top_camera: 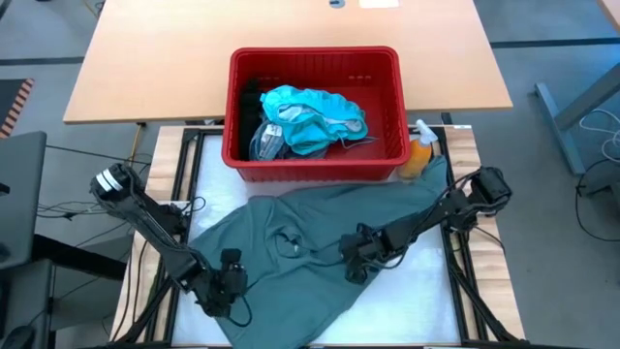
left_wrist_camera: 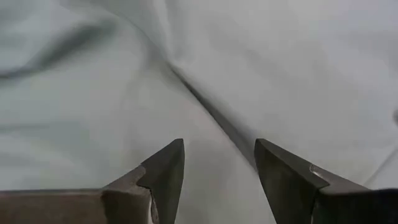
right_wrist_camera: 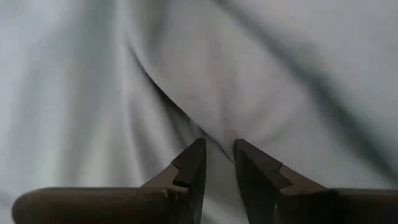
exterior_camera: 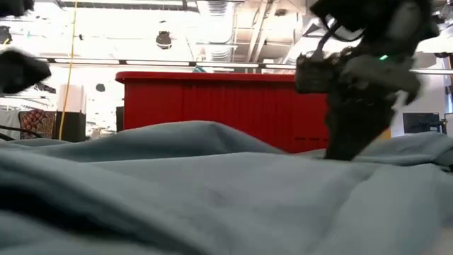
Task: Fold Laundry from Bin
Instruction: Fold the light blue pants
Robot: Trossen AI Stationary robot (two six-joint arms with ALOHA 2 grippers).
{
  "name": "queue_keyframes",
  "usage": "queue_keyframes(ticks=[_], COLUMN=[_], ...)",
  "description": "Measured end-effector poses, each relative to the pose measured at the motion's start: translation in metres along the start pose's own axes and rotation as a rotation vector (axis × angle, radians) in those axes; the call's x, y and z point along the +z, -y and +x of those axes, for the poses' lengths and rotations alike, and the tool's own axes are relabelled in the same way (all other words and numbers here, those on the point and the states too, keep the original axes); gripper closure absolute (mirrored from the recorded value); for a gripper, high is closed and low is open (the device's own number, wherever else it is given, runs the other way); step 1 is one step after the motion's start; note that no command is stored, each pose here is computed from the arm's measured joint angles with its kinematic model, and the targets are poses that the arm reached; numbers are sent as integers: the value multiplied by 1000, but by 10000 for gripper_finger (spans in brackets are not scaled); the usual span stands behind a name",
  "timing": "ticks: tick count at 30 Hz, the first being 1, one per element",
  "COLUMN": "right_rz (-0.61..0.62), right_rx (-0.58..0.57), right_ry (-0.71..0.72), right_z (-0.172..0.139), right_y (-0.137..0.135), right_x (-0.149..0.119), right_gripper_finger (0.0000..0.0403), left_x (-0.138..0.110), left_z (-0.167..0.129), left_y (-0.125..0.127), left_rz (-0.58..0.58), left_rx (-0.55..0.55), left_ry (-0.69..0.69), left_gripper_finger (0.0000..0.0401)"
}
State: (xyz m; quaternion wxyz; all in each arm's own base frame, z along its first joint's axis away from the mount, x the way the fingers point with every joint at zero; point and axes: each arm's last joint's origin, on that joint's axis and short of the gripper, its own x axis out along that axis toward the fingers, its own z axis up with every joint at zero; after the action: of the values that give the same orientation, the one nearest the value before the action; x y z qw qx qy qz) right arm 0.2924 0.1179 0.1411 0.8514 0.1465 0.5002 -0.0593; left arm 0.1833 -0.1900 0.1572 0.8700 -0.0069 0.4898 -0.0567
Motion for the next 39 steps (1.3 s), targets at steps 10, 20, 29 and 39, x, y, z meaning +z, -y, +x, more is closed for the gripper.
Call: queue_keyframes(ticks=[10,20,29,39], right_rz=[-113,-105,-42,-89], right_rx=[-210,-326,-744,-863], right_ry=[225,162,175,169], right_z=[-51,8,45,-3], right_y=[-9,47,92,92], right_x=[30,55,53,67], right_gripper_finger=[290,290,290,290], left_x=[-11,-9,-24,-31], left_z=[32,16,9,7], left_y=[11,9,18,14], left_rz=[-63,-132,-167,-174], left_rx=[-96,-117,-85,-25], left_ry=[-135,-128,-173,-242], left_gripper_finger=[214,214,214,214])
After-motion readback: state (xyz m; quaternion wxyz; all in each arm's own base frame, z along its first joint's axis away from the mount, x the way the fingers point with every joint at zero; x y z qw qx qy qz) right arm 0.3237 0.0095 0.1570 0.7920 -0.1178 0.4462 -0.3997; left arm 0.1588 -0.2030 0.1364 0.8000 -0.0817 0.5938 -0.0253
